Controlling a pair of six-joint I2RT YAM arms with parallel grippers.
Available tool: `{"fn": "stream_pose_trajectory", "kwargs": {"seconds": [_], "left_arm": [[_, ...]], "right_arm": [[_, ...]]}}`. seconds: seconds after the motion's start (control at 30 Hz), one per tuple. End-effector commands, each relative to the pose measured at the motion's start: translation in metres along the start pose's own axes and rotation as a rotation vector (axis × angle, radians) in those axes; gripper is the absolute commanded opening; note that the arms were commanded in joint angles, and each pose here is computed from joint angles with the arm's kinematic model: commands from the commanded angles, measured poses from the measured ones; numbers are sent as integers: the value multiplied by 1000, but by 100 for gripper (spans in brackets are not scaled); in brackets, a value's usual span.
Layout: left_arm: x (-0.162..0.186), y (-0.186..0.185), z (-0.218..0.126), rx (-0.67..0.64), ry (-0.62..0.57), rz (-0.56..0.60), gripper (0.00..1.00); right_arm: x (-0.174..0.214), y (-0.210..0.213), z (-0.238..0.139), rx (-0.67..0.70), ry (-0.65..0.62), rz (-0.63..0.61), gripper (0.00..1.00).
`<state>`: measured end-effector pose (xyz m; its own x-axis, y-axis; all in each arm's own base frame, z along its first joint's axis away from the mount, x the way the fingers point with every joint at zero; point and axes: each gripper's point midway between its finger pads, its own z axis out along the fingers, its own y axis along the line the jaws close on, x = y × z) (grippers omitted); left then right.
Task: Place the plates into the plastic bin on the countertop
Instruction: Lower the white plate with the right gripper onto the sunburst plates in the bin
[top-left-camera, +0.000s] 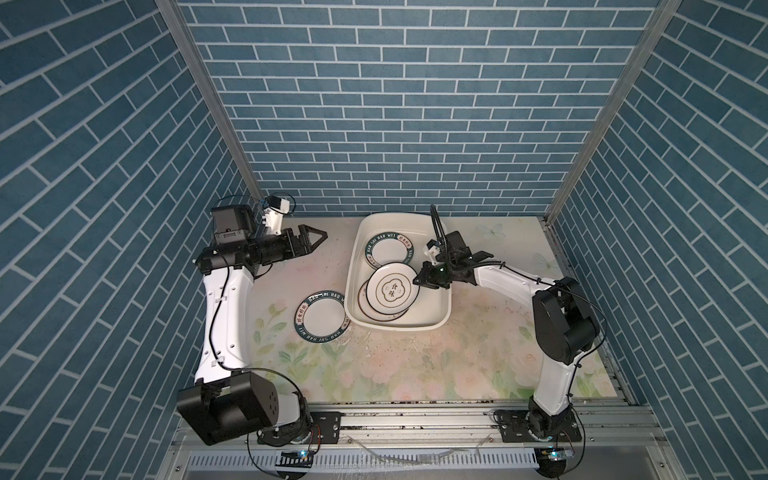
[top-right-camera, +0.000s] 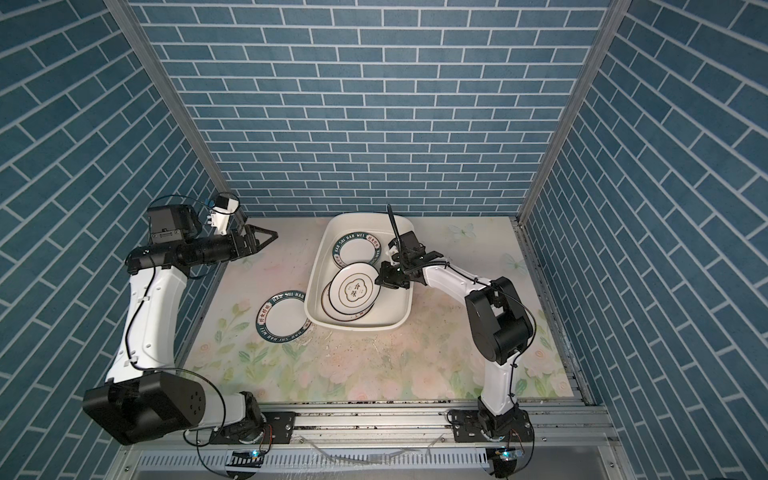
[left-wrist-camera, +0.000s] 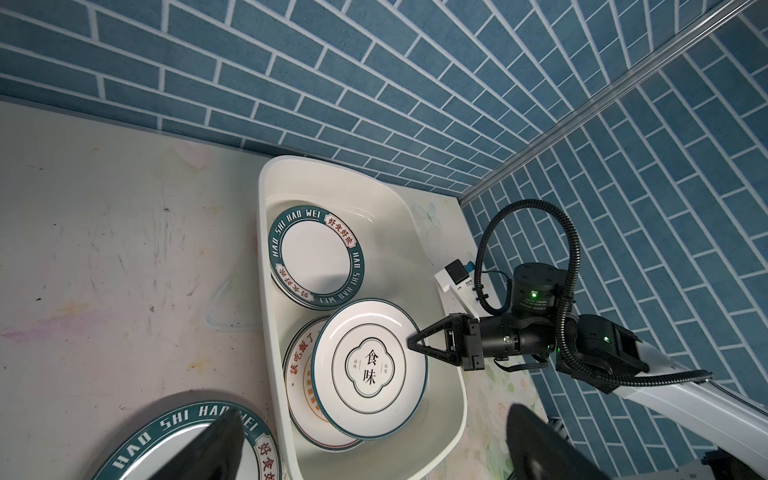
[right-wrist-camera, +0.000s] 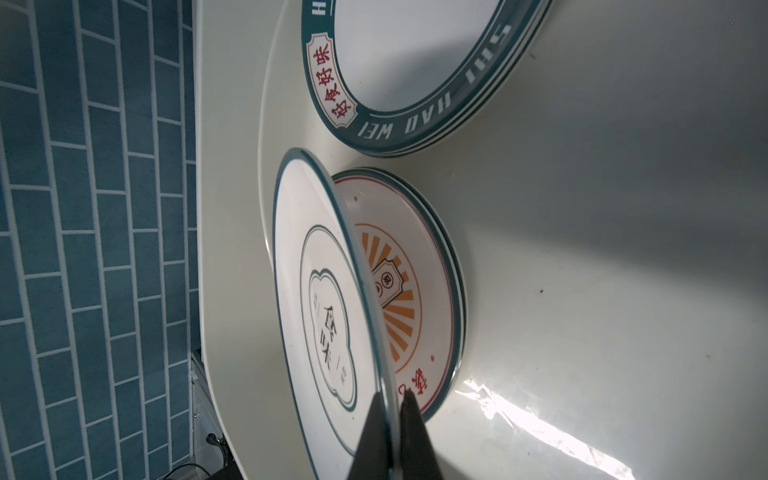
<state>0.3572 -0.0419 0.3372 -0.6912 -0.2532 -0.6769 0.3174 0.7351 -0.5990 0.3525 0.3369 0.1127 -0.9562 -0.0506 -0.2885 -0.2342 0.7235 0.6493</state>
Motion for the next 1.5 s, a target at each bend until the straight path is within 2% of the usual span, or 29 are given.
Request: {"fn": "stream_pose_trajectory", "kwargs": {"seconds": [0.0, 0.97, 1.47], "left_arm": [[-4, -2, -2, 11, -14, 6, 100], [0, 1, 2, 24, -15, -8, 98], [1, -1, 2, 35, -17, -6, 96]], "right_arm": [[-10, 11, 1, -18, -22, -33, 0], [-8, 6, 30, -40, -2, 40, 0], [0, 0, 34, -17, 27, 55, 5]]}}
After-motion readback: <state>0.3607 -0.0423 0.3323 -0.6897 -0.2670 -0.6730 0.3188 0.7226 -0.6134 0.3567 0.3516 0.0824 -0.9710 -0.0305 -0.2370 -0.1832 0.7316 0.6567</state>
